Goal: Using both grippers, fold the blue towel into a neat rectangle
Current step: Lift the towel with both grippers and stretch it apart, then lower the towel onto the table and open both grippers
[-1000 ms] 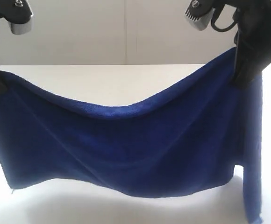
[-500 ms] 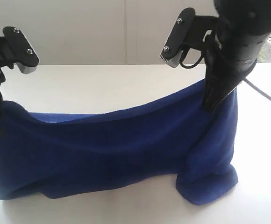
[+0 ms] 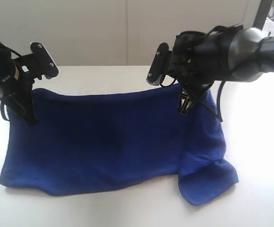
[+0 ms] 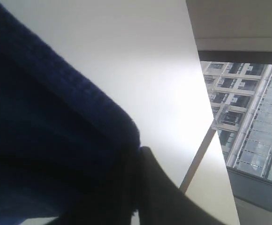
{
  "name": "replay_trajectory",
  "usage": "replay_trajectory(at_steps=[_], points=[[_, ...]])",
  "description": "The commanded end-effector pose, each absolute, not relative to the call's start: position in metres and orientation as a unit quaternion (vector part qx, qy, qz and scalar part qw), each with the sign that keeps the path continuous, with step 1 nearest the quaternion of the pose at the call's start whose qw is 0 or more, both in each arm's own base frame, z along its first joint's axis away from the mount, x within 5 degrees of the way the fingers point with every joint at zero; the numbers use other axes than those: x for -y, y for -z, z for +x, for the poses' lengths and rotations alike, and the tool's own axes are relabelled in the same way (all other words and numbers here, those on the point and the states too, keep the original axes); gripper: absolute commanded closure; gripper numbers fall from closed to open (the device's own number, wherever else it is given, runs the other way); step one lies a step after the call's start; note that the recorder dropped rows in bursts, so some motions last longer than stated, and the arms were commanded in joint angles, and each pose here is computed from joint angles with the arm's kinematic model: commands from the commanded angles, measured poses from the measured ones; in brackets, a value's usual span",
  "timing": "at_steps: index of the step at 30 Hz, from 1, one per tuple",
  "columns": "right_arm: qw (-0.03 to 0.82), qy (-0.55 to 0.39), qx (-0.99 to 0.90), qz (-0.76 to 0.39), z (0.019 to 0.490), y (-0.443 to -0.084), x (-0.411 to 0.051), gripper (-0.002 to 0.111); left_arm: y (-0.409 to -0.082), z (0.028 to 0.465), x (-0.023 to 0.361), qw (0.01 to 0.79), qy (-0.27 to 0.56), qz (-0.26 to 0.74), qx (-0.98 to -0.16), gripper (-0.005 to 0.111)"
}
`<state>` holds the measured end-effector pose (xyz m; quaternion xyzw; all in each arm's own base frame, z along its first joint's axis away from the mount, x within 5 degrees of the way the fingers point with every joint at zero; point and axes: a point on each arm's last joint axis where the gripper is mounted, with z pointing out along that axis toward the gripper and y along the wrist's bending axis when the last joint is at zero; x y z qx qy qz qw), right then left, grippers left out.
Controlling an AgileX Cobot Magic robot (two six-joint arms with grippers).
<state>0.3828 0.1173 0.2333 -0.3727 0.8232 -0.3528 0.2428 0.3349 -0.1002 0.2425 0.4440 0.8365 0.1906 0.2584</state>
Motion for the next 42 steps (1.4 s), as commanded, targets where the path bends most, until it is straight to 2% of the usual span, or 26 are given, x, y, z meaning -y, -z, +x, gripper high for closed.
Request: replay_trajectory(at_steps=[1,4,6,7,10,12,14,17,22,26,29,34,39,42], points=[[0.257,0.349,-0.819,-0.375,0.401,-0.204,-0.111,0.108,-0.213,0.355,0.091,0.263,-0.189,0.449,-0.833,0.107],[0.267,0.330,-0.832,-0.358,0.407,-0.193,-0.108,0.106,-0.195,0.363,0.084,0.251,-0.183,0.439,-0.843,0.106],[0.268,0.323,-0.836,-0.354,0.409,-0.187,-0.109,0.098,-0.187,0.367,0.080,0.246,-0.179,0.426,-0.852,0.100],[0.274,0.317,-0.835,-0.357,0.409,-0.187,-0.110,0.084,-0.182,0.369,0.079,0.248,-0.176,0.421,-0.855,0.089],[0.282,0.316,-0.836,-0.349,0.411,-0.191,-0.110,0.061,-0.182,0.371,0.078,0.255,-0.174,0.420,-0.854,0.070],[0.287,0.320,-0.840,-0.333,0.412,-0.196,-0.109,0.054,-0.185,0.373,0.078,0.260,-0.174,0.419,-0.853,0.060],[0.293,0.324,-0.842,-0.317,0.411,-0.205,-0.107,0.054,-0.188,0.374,0.077,0.257,-0.179,0.415,-0.855,0.056],[0.324,0.301,-0.852,-0.279,0.404,-0.231,-0.106,0.054,-0.202,0.375,0.077,0.262,-0.186,0.407,-0.855,0.055],[0.402,0.207,-0.866,-0.215,0.388,-0.285,-0.097,0.054,-0.244,0.368,0.084,0.313,-0.194,0.399,-0.840,0.055],[0.424,0.189,-0.867,-0.179,0.380,-0.312,-0.071,0.054,-0.277,0.359,0.091,0.355,-0.190,0.390,-0.828,0.055],[0.385,0.201,-0.884,-0.172,0.376,-0.311,-0.052,0.054,-0.289,0.350,0.096,0.371,-0.167,0.373,-0.834,0.055],[0.326,0.159,-0.914,-0.181,0.374,-0.294,-0.040,0.054,-0.287,0.345,0.098,0.353,-0.157,0.366,-0.846,0.056],[0.323,0.142,-0.917,-0.186,0.381,-0.281,-0.044,0.054,-0.275,0.348,0.099,0.329,-0.159,0.369,-0.855,0.056],[0.321,0.138,-0.918,-0.190,0.388,-0.270,-0.046,0.049,-0.267,0.352,0.100,0.322,-0.158,0.373,-0.856,0.056]])
